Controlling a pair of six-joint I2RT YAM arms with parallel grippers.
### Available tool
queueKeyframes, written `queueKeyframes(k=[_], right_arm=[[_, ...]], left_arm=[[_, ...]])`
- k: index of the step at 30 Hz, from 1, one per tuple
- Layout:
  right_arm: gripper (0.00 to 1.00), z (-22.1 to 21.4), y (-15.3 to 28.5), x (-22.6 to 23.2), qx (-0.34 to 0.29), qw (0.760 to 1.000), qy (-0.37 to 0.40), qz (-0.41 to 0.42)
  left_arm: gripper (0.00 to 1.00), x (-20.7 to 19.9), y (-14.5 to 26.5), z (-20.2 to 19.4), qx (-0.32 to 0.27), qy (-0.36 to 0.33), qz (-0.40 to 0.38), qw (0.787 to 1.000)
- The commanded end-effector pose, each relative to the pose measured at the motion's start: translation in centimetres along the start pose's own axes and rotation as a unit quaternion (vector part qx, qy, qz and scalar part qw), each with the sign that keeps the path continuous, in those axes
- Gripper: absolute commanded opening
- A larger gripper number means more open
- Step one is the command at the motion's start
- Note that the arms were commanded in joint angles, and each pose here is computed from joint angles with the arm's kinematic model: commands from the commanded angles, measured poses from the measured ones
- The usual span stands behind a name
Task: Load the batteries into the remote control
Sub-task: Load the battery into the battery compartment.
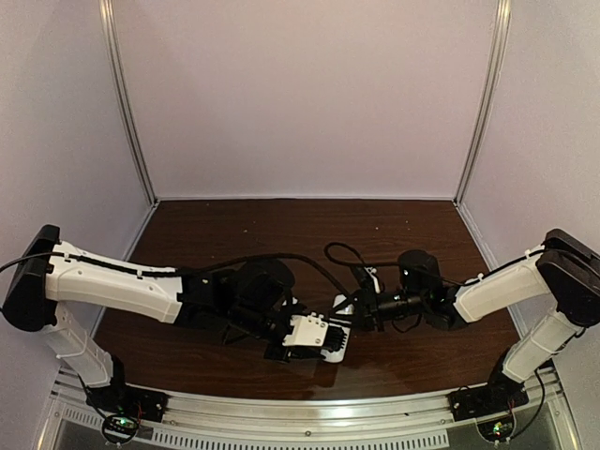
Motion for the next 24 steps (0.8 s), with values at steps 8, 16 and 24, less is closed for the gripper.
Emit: queueKeyframes(k=[8, 16, 24], right_arm=[[0.0, 0.0, -0.9, 1.0, 0.013, 1.0, 0.016, 0.015], [0.0, -0.1, -1.0, 1.1, 0.016, 1.0, 0.017, 0.016], [0.0, -0.1, -1.2, 1.2, 0.018, 1.0, 0.019, 0.017]], left_arm=[[0.3, 1.1, -0.6, 0.7, 0.003, -0.014, 0.013, 1.0], [0.29, 0.9, -1.0, 0.4, 0.01, -0.015, 0.006, 1.0], [0.24, 1.0, -1.5, -0.1, 0.025, -0.006, 0.006, 1.0]])
Point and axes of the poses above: each gripper's point midway between its finger pads, its own y axis back along the fingers, its own x axis along the line the jaws close on, z = x × y, the point moved 7 cm from there along y, back along the fingers, and after that the axes turned 7 degrees about -y, right-handed, at the moved point
